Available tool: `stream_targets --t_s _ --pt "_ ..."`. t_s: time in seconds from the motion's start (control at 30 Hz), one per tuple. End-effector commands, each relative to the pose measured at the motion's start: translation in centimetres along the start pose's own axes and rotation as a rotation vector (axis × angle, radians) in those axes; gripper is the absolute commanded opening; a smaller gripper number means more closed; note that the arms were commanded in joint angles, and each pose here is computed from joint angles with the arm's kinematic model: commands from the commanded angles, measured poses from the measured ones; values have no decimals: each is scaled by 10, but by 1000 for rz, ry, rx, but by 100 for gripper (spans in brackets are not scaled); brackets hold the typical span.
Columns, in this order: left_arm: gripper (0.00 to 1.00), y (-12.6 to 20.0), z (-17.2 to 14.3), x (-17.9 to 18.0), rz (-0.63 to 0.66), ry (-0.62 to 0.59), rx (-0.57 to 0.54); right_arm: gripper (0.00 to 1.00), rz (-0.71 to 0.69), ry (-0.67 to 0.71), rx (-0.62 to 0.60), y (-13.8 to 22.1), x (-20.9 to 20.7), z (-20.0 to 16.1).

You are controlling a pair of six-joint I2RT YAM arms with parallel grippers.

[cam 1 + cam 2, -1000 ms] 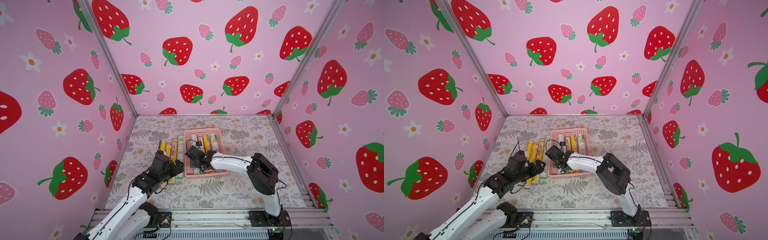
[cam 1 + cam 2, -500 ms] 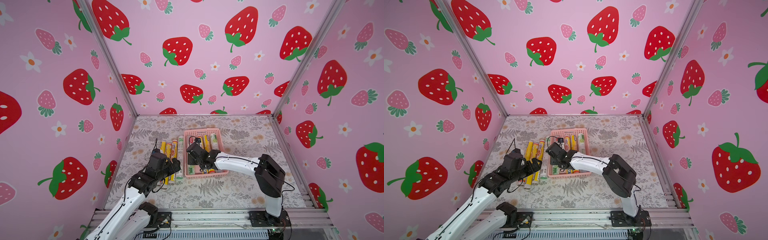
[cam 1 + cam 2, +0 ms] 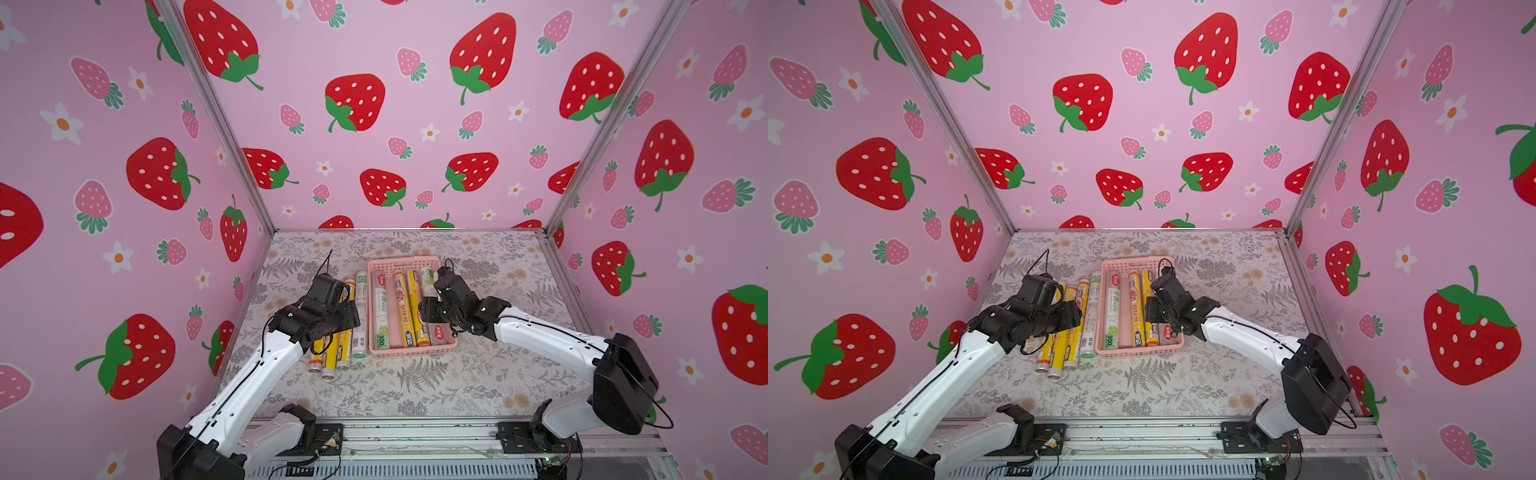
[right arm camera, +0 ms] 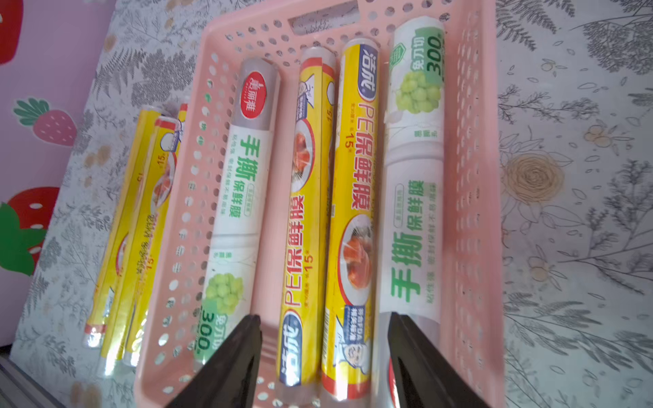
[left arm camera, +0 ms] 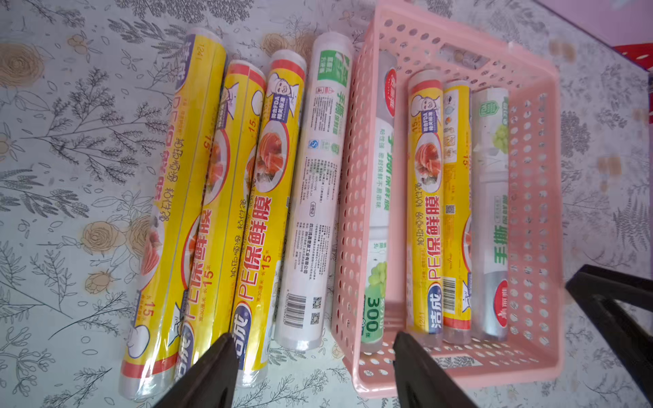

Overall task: Put the plastic wrap into the basket
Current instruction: Pick up the plastic wrap from the center of the board.

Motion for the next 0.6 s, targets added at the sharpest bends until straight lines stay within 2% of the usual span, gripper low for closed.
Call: stream_targets --t_s 0.0,0.17,0.57 --pt "68 -20 -20 14 35 -18 82 62 32 96 29 14 2 -6" --pt "65 -44 -24 17 65 -10 109 62 39 38 26 14 -20 -13" --pt "65 -94 -24 4 16 -25 136 62 35 63 47 14 -25 -22"
Point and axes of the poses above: each gripper's point midway between its finger pads, its own y axis back along the fingers, its own x axis along the line the jaws close on, z = x × y, the point moved 6 cm from there along y, back along the fingers, and after that the axes turned 11 degrees about y, right-handed, at the moved point
